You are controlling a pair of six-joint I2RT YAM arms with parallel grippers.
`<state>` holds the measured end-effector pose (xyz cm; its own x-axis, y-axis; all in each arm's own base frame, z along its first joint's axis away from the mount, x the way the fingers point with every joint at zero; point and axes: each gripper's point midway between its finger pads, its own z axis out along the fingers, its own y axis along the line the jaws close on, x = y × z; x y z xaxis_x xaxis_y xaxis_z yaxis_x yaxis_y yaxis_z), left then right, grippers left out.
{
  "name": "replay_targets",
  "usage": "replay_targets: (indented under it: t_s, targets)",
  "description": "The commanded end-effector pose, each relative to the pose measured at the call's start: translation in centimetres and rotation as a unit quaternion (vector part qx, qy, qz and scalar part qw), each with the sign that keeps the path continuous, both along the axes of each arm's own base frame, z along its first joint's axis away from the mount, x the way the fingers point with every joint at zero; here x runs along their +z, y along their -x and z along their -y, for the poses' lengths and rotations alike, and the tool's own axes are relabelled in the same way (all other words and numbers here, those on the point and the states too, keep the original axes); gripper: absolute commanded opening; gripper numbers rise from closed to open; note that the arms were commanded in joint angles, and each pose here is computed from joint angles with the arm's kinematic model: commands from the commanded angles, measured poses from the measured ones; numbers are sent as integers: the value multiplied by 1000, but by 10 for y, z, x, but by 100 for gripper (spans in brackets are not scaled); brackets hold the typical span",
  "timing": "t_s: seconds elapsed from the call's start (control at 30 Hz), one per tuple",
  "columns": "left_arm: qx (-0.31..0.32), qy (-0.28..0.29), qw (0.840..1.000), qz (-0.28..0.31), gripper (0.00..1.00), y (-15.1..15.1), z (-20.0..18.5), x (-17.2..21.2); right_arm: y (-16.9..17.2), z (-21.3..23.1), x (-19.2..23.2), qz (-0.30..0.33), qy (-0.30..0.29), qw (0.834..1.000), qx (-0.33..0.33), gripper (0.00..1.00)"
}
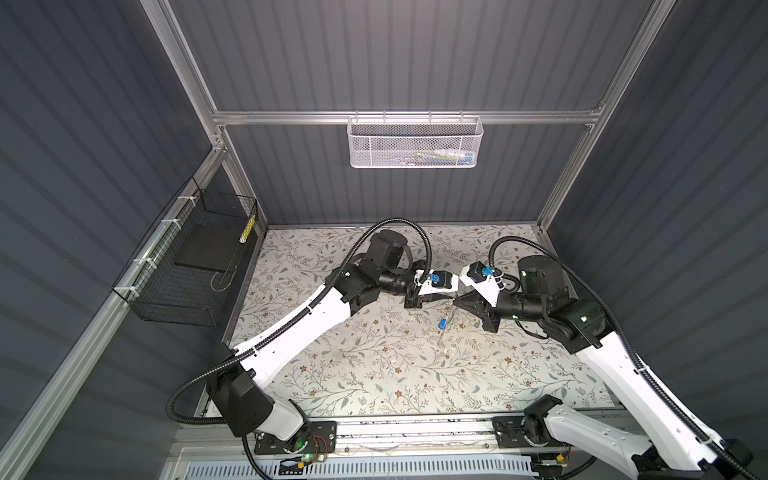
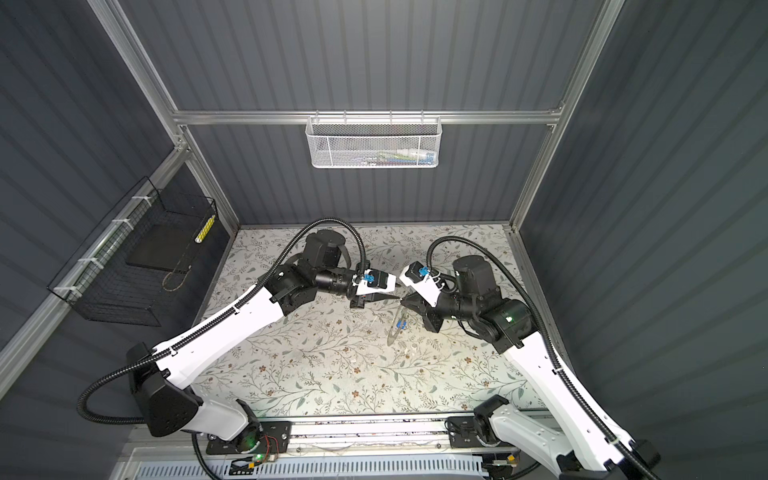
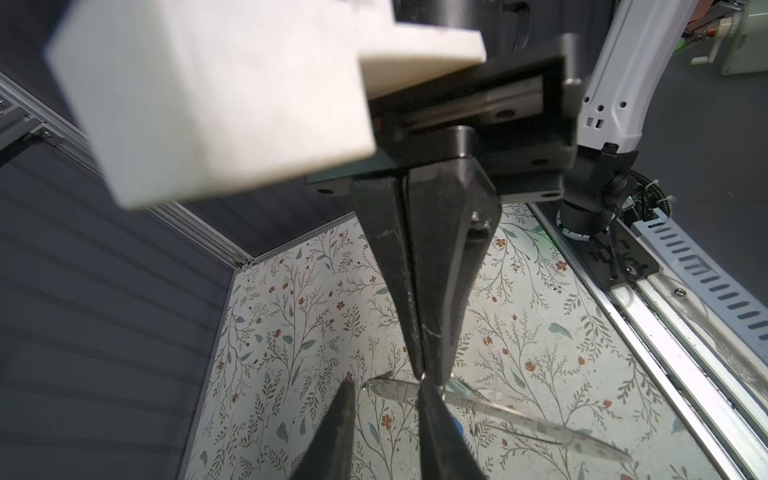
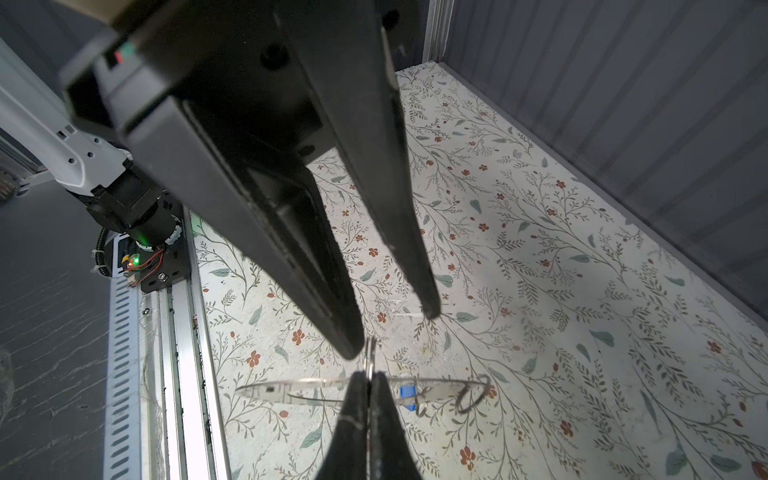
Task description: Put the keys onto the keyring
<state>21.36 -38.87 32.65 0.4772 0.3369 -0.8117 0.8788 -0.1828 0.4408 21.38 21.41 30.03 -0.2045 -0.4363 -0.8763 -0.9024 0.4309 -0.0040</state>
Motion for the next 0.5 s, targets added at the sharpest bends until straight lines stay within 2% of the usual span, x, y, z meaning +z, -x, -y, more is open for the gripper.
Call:
replay_targets:
  t_s: [0.0, 0.47]
  targets:
    - [-7, -19, 1000, 9, 27, 2, 0, -2, 2, -2, 16, 18, -12, 1000, 12, 0]
    - [-24, -48, 999, 6, 25, 8, 1, -15, 3, -3, 19, 23, -11, 1000, 18, 0]
